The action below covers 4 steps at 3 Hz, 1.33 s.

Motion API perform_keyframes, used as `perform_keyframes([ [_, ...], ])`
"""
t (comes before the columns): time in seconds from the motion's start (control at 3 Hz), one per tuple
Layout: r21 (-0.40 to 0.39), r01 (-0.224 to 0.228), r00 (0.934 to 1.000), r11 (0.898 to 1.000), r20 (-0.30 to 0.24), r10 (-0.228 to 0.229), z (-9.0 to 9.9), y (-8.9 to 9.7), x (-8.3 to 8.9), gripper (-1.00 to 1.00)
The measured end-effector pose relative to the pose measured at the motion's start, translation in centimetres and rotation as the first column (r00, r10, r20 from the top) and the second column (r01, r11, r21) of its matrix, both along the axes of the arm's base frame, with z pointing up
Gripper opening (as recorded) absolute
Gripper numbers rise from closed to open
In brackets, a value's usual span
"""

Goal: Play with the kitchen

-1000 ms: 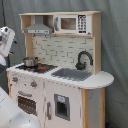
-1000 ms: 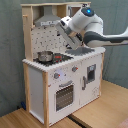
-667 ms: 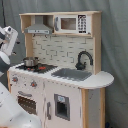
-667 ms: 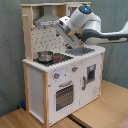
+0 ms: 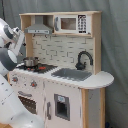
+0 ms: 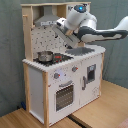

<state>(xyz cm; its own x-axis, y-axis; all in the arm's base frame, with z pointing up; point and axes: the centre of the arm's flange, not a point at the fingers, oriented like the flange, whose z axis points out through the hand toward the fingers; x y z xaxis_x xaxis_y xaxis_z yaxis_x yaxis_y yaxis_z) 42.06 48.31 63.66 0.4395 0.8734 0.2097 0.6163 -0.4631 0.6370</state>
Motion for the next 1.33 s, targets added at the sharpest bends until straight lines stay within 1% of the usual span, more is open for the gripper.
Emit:
perform_keyframes([
  [0.33,-0.025,-0.03,0.9986,0.999,-0.043,0.029,-0.9,-1.0,1.9,1.0],
  [0.67,-0.047,-0.066,0.9947,0.997,-0.082,0.061,-1.9,-1.5,3.3,1.0],
  [1.0,-0.067,-0.104,0.9887,0.992,-0.115,0.096,-2.8,-1.6,4.5,1.0],
  [1.33,-0.082,-0.144,0.9808,0.986,-0.144,0.131,-3.6,-1.5,5.5,1.0],
])
